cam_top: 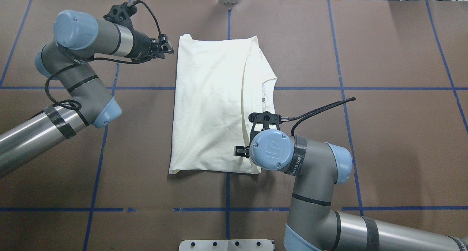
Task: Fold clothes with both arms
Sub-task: 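Release the shirt with the right gripper and move it to the shirt's near edge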
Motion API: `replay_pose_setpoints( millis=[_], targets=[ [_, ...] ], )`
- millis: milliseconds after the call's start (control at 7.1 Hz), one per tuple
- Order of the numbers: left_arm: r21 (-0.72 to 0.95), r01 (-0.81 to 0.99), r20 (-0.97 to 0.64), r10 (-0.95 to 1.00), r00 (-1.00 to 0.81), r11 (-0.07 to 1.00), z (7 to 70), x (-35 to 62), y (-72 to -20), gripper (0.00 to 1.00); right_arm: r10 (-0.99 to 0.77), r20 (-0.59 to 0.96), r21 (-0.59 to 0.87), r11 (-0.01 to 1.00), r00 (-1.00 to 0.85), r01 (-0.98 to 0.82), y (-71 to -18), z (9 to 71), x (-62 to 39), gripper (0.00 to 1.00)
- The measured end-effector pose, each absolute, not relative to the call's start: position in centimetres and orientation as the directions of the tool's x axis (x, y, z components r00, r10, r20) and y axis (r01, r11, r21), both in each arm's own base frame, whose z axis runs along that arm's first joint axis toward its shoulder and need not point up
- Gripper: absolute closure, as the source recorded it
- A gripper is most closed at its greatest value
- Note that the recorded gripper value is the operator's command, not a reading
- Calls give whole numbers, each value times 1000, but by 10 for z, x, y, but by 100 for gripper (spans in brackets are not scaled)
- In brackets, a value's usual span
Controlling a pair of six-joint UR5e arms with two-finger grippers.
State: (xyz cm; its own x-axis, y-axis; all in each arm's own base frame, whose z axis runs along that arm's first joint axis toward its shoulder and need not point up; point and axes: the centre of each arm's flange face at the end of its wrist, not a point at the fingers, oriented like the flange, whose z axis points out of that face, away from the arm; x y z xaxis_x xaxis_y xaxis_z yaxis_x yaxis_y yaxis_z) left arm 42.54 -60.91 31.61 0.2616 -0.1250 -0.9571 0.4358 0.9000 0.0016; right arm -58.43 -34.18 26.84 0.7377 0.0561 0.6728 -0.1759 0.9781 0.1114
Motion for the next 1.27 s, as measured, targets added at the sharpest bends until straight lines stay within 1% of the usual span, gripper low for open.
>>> replay_pose_setpoints(
  millis=[422,563,704,845,1126,1267],
  targets=[
    [2,434,-957,-125,262,901,316,426,-608,57,-63,592,197,978,804,-68,-355,306,-550,0],
    [1,433,-957,-125,262,901,316,427,-608,57,-70,596,203,977,800,-65,-347,310,-532,5],
    [1,433,-957,-125,262,901,316,427,-608,57,-20,625,175,978,780,-115,-345,298,-529,15],
    [1,433,-957,-124,262,901,316,427,-608,57,83,658,108,973,749,-203,-344,287,-534,19],
    [1,433,-957,-125,262,902,315,427,-607,57,330,710,-86,918,622,-388,-335,282,-551,21],
    [1,432,-957,-125,263,902,316,428,-607,57,414,724,-170,883,552,-438,-327,280,-561,23]
  ],
)
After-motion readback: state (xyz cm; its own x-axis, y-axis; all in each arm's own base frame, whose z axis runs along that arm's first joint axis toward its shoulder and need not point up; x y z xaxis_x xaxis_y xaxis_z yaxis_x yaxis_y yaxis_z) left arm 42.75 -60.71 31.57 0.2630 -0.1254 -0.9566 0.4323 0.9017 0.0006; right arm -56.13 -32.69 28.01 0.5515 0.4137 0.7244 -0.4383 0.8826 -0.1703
